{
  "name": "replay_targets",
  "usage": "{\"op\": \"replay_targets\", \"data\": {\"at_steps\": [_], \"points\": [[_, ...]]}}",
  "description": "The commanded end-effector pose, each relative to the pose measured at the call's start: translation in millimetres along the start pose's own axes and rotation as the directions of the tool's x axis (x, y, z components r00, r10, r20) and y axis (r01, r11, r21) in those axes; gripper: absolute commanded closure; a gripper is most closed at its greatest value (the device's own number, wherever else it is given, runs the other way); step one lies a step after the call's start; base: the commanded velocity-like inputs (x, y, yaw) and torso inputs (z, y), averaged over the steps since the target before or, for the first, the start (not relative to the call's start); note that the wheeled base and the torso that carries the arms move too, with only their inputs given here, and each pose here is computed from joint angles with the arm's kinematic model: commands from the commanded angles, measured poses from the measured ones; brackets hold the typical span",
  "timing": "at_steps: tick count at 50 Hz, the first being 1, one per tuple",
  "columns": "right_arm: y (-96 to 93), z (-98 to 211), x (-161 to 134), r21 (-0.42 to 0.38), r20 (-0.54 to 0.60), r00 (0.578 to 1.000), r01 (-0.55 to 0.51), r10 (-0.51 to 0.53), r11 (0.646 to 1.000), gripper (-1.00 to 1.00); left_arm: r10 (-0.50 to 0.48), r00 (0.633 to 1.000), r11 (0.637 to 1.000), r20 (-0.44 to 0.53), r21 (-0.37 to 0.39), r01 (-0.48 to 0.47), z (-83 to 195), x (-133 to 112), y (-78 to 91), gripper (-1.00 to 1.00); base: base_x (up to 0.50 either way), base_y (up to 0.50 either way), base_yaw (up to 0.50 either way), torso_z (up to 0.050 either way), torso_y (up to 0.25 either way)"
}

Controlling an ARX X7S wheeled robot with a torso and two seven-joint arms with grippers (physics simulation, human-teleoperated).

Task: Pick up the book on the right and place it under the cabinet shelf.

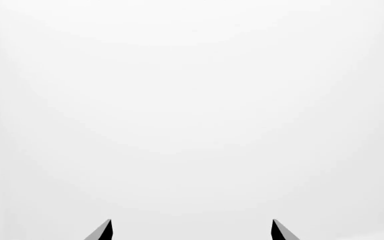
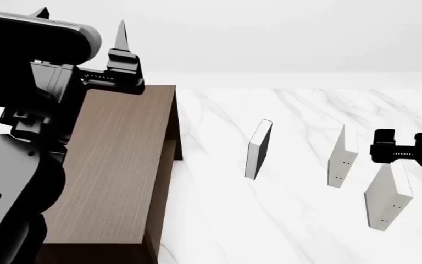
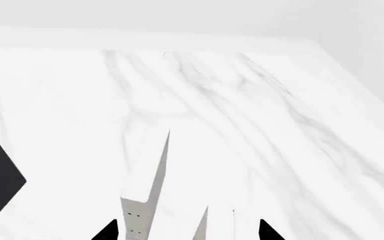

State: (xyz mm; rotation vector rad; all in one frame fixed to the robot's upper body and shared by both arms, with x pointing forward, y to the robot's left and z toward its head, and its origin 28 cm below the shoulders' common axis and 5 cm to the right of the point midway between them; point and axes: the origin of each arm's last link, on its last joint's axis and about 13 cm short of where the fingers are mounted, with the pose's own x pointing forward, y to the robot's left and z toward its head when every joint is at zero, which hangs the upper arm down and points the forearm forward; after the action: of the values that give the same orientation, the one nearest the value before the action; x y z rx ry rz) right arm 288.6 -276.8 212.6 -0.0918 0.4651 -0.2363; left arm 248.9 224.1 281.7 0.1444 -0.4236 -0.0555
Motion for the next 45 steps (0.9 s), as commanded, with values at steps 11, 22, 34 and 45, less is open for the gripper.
{"op": "replay_targets", "data": {"at_steps": [11, 22, 34, 45], "points": [[-2.4, -20.6, 8.1, 0.006, -0.037, 0.999, 0.018, -0.018, 1.000, -1.00, -0.003, 1.000, 1.000, -0.005, 0.000, 0.003, -2.5, -0.1, -0.7, -1.00, 0.00, 0.00, 0.00, 0.000, 0.000], [-3.6, -28.9, 12.1, 0.016, -0.049, 0.998, 0.026, -0.025, 1.000, -1.00, -0.004, 1.000, 1.000, -0.010, 0.000, 0.004, -4.7, 0.2, -0.8, -1.00, 0.00, 0.00, 0.00, 0.000, 0.000], [-4.9, -35.2, 15.5, 0.028, -0.054, 0.998, 0.033, -0.032, 0.999, -1.00, -0.006, 1.000, 1.000, -0.012, 0.005, 0.006, -3.7, 0.3, -1.9, -1.00, 0.00, 0.00, 0.00, 0.000, 0.000], [-7.7, -40.3, 17.7, 0.042, -0.058, 0.997, 0.050, -0.047, 0.998, -1.00, -0.010, 1.000, 1.000, -0.016, 0.008, 0.010, -4.5, 0.6, -3.0, -1.00, 0.00, 0.00, 0.00, 0.000, 0.000]]}}
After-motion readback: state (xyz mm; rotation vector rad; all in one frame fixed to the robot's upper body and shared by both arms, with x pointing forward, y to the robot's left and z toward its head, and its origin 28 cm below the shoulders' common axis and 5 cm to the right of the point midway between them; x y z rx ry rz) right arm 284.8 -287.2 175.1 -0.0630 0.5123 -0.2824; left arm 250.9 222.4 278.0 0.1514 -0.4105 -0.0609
